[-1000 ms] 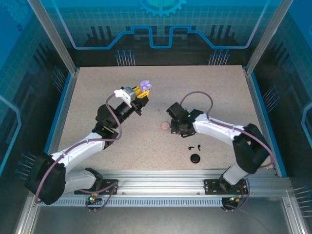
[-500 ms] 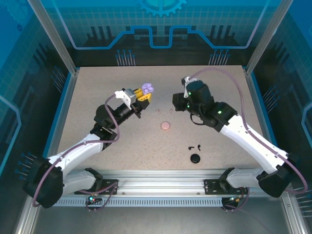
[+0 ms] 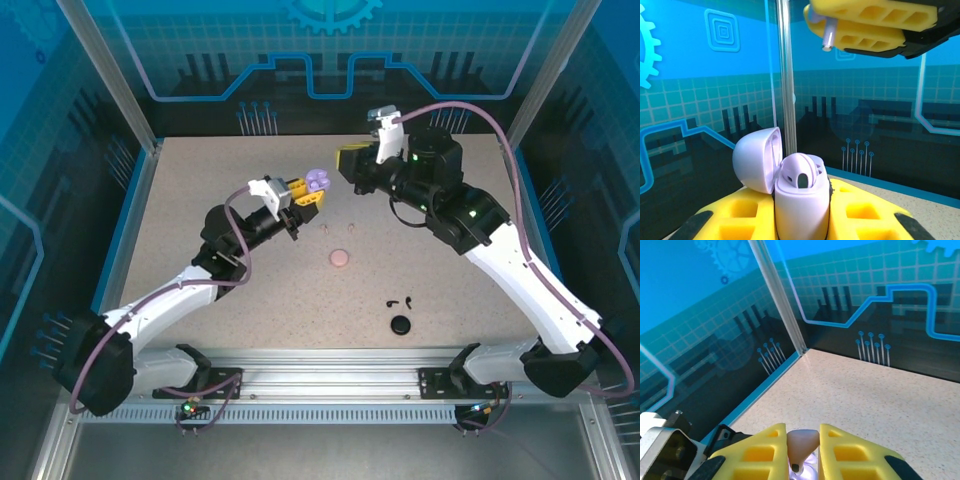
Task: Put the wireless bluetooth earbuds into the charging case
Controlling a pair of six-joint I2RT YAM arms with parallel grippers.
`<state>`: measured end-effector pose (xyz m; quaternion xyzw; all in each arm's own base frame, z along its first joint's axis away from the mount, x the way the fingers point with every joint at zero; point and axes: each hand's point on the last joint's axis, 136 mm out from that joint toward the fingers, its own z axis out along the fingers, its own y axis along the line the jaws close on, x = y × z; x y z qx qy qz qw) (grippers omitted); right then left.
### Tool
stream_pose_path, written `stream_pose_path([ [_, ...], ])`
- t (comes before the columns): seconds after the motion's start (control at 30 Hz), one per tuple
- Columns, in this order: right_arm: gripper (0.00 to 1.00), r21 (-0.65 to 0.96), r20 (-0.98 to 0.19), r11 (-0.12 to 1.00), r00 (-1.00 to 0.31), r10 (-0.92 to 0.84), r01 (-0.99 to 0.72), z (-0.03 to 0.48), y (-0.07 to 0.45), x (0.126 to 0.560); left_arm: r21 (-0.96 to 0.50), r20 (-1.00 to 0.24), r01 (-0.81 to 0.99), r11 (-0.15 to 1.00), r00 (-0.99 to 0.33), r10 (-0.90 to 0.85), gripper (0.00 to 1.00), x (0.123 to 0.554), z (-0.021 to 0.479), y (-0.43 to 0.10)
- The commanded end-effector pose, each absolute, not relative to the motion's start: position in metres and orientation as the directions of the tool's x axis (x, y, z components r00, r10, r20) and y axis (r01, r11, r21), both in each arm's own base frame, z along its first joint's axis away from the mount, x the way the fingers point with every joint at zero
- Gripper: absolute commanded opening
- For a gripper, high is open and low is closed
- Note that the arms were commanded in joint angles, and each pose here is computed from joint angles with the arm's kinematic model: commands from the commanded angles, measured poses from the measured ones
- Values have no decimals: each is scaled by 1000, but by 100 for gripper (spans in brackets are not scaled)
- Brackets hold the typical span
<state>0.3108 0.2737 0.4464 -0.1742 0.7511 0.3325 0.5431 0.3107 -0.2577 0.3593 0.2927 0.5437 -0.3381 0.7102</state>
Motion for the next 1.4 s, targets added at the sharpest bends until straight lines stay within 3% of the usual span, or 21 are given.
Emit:
stream_pose_path([
  [0.0, 16, 290, -947, 652, -308, 90, -701, 456, 286, 305, 105, -956, 811, 576, 242, -167, 0, 306, 379, -266],
  [1.37, 14, 282, -908, 716, -419, -17, -639, 385, 283, 318, 117, -948, 796, 594, 267, -172, 0, 310, 386, -265],
])
